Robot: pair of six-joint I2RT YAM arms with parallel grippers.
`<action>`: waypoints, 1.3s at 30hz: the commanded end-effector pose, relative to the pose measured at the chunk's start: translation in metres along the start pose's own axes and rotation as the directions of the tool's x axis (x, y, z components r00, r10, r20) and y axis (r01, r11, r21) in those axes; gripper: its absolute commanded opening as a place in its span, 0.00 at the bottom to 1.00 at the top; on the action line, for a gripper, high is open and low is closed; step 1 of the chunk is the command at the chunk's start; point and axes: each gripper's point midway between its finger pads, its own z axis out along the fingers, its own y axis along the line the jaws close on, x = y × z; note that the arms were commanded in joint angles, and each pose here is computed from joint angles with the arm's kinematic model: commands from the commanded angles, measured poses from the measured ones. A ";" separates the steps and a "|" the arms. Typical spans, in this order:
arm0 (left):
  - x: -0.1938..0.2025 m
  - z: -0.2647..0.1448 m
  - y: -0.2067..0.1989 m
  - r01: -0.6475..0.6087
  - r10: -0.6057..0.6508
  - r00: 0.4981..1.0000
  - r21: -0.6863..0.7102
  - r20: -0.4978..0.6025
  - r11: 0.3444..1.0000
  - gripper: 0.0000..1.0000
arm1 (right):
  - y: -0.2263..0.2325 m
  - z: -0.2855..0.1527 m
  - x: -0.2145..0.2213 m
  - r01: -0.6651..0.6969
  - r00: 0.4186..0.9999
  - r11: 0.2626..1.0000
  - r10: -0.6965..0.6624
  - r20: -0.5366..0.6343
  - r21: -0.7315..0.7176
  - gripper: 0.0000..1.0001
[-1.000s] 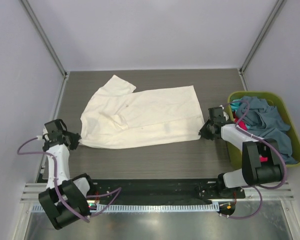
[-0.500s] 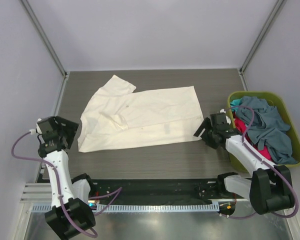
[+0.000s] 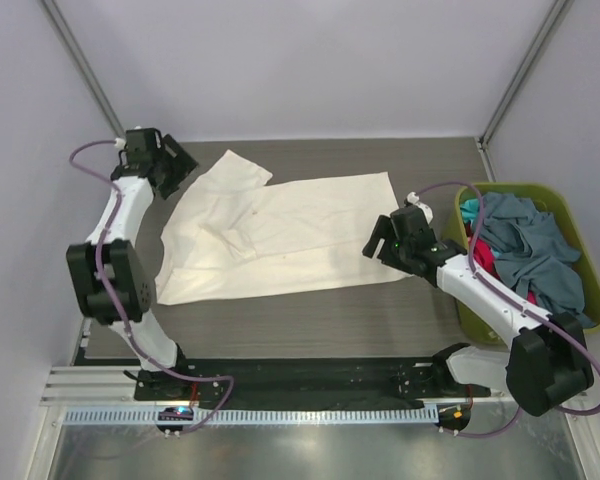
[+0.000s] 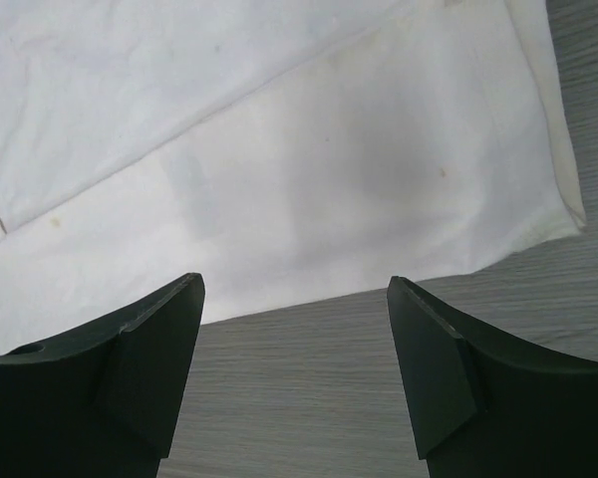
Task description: Fold and stack the t-shirts
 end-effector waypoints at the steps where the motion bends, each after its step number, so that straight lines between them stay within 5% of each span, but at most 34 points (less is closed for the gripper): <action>1: -0.039 0.041 -0.042 -0.075 0.069 0.994 0.072 0.085 0.995 0.80 | 0.016 0.003 -0.009 0.061 0.997 0.996 -0.059 0.041 -0.068 0.81; 9: -0.059 0.180 -0.074 -0.227 0.220 0.973 0.138 0.068 0.964 0.80 | 0.029 0.022 0.005 0.140 0.990 0.980 -0.142 0.000 -0.143 0.82; 15: -0.072 0.224 -0.098 -0.297 0.258 0.950 0.252 0.176 0.921 0.86 | 0.036 0.043 0.019 0.157 0.985 0.972 -0.167 -0.045 -0.176 0.81; 27: -0.015 0.272 -0.101 -0.300 0.272 0.953 0.310 0.130 0.902 0.89 | 0.041 0.062 0.023 0.182 0.978 0.966 -0.196 -0.066 -0.183 0.81; 33: 0.014 0.274 -0.109 -0.332 0.318 0.943 0.304 0.097 0.893 0.75 | 0.035 0.064 0.027 0.184 0.977 0.969 -0.199 -0.074 -0.165 0.82; 39: 0.018 0.274 -0.108 -0.330 0.320 0.944 0.315 0.083 0.890 0.44 | 0.034 0.061 0.025 0.186 0.978 0.970 -0.199 -0.070 -0.159 0.82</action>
